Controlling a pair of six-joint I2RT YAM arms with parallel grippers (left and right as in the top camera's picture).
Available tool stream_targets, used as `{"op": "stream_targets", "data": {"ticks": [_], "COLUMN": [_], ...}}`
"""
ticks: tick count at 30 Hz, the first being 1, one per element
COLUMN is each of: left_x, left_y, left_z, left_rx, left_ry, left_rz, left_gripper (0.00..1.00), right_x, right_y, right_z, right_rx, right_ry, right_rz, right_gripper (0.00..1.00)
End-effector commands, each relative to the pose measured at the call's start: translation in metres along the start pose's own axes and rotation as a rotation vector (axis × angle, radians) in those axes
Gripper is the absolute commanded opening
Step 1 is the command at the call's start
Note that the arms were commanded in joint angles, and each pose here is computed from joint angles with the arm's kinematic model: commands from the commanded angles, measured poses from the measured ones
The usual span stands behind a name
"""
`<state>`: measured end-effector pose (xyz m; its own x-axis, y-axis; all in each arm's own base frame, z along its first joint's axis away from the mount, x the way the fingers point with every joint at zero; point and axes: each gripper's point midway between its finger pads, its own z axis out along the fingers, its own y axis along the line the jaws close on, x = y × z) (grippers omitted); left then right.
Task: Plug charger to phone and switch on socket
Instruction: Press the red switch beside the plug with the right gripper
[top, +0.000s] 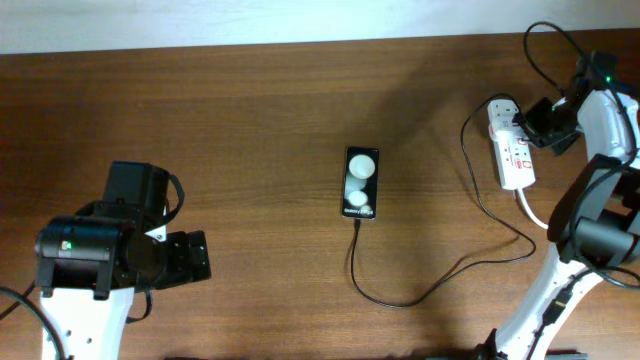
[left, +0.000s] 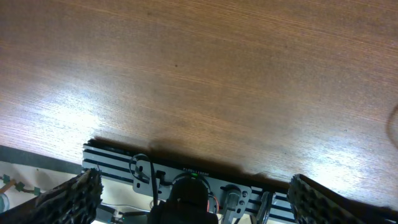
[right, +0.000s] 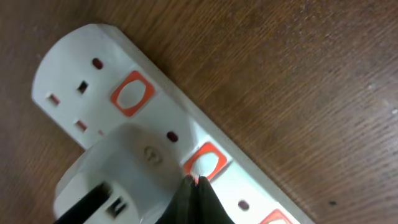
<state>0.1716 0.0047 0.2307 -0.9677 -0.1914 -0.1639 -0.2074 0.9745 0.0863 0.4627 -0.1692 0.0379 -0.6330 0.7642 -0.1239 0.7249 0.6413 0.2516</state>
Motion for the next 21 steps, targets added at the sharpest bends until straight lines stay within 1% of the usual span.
{"op": "stream_targets", "data": {"ticks": [1, 6, 12, 15, 18, 21], "left_x": [0.0, 0.0, 0.0, 0.0, 0.0, 0.0], "left_y": [0.003, 0.003, 0.003, 0.003, 0.003, 0.003], "left_z": [-0.001, -0.001, -0.001, -0.001, -0.001, -0.001], "left_rx": [-0.009, -0.009, -0.009, -0.009, -0.009, -0.009], "left_ry": [-0.011, -0.011, -0.011, -0.011, -0.011, -0.011], "left_rz": [-0.006, -0.006, -0.006, -0.006, -0.006, -0.006], "left_gripper": [0.99, 0.99, 0.99, 0.99, 0.99, 0.99], "right_x": [0.0, 0.0, 0.012, 0.013, 0.019, 0.022], "right_y": [0.001, 0.014, 0.019, 0.02, 0.03, 0.028], "right_z": [0.011, 0.01, 0.024, 0.024, 0.023, 0.023], "right_rx": [0.001, -0.07, -0.076, -0.078, -0.138, -0.13], "right_ry": [0.003, 0.013, 0.057, 0.061, 0.095, 0.108], "right_rz": [0.004, -0.002, -0.013, -0.012, -0.011, -0.007], "right_gripper": [0.04, 0.04, 0.04, 0.04, 0.04, 0.04]}}
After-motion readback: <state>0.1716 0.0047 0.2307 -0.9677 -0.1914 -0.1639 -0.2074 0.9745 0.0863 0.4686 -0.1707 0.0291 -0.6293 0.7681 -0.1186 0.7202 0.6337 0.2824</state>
